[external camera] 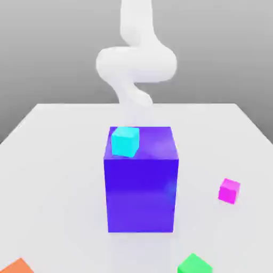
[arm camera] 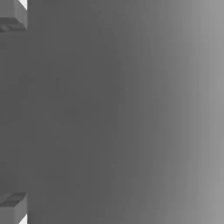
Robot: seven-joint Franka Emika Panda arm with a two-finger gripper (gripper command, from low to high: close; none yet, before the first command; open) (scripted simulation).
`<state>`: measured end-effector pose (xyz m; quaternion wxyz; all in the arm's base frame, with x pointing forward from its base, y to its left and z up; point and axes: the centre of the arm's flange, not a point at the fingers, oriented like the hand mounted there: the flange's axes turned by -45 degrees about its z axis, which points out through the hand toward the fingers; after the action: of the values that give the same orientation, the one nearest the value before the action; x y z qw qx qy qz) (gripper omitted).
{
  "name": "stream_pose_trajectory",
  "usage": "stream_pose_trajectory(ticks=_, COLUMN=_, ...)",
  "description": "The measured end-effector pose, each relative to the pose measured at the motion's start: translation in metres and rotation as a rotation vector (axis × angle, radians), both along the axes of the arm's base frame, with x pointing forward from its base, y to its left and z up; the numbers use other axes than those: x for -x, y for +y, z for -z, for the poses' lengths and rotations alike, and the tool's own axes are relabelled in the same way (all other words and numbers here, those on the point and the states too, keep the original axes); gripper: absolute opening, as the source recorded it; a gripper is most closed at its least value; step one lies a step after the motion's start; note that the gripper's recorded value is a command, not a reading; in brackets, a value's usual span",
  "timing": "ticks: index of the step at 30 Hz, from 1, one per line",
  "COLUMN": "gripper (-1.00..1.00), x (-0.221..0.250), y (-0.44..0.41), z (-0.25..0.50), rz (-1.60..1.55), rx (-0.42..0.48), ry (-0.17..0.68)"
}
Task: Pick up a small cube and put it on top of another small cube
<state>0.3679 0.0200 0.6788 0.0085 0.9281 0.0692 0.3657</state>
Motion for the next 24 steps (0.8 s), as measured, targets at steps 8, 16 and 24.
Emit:
stream_pose_trajectory(ticks=8, gripper=0.00, x=-0.042, y=0.076, z=0.110, rz=-0.452, rx=0.247, ry=0.133)
stream_pose_trajectory(ticks=16, gripper=0.00, x=-0.040, y=0.152, z=0.224, rz=-0.925, rx=0.468, ry=0.224)
stream_pose_trajectory(ticks=24, gripper=0.00, x=0.003, y=0.214, z=0.334, rz=-1.423, rx=0.665, ry=0.280)
